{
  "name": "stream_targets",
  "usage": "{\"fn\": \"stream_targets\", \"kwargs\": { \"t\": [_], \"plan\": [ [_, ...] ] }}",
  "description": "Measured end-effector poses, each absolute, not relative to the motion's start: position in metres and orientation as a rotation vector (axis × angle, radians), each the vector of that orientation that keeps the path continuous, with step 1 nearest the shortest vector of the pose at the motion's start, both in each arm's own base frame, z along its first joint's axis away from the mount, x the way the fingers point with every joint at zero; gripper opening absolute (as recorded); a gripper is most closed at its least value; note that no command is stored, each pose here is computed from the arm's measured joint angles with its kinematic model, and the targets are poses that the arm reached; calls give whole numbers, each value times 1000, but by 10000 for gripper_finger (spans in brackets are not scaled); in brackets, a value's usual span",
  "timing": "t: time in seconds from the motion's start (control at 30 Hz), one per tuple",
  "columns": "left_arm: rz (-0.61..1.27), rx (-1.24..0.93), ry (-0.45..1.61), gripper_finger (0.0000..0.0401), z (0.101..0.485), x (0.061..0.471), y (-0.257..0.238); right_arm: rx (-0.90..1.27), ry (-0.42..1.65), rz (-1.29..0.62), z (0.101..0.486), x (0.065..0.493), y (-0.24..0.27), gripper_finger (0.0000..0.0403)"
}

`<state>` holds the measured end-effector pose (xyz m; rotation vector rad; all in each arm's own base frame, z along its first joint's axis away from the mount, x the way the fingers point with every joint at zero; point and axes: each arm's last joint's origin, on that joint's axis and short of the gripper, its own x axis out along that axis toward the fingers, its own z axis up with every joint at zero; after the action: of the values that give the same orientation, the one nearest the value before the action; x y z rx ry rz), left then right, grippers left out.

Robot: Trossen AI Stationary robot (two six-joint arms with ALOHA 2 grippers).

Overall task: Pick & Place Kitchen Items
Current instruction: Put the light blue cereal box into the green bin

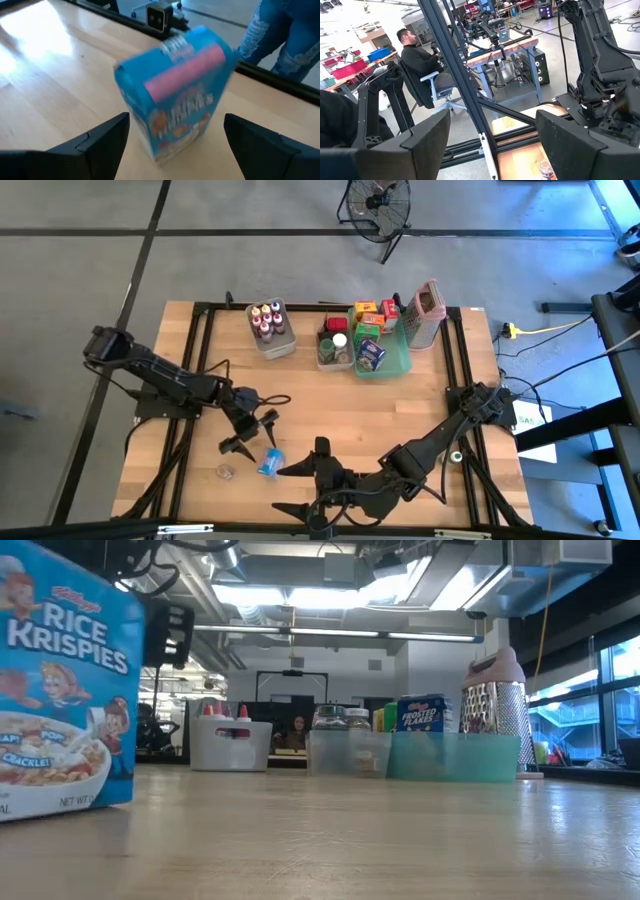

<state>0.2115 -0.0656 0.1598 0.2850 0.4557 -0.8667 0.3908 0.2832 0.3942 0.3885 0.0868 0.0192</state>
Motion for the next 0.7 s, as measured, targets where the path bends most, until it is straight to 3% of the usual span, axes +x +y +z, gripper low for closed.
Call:
{"fn": "stream_targets", "kwargs": {
  "t": [0.7],
  "plan": [
    [-809, 318, 489, 320, 154, 215, -61, 391, 99, 16, 393, 391, 283, 296]
  ]
}}
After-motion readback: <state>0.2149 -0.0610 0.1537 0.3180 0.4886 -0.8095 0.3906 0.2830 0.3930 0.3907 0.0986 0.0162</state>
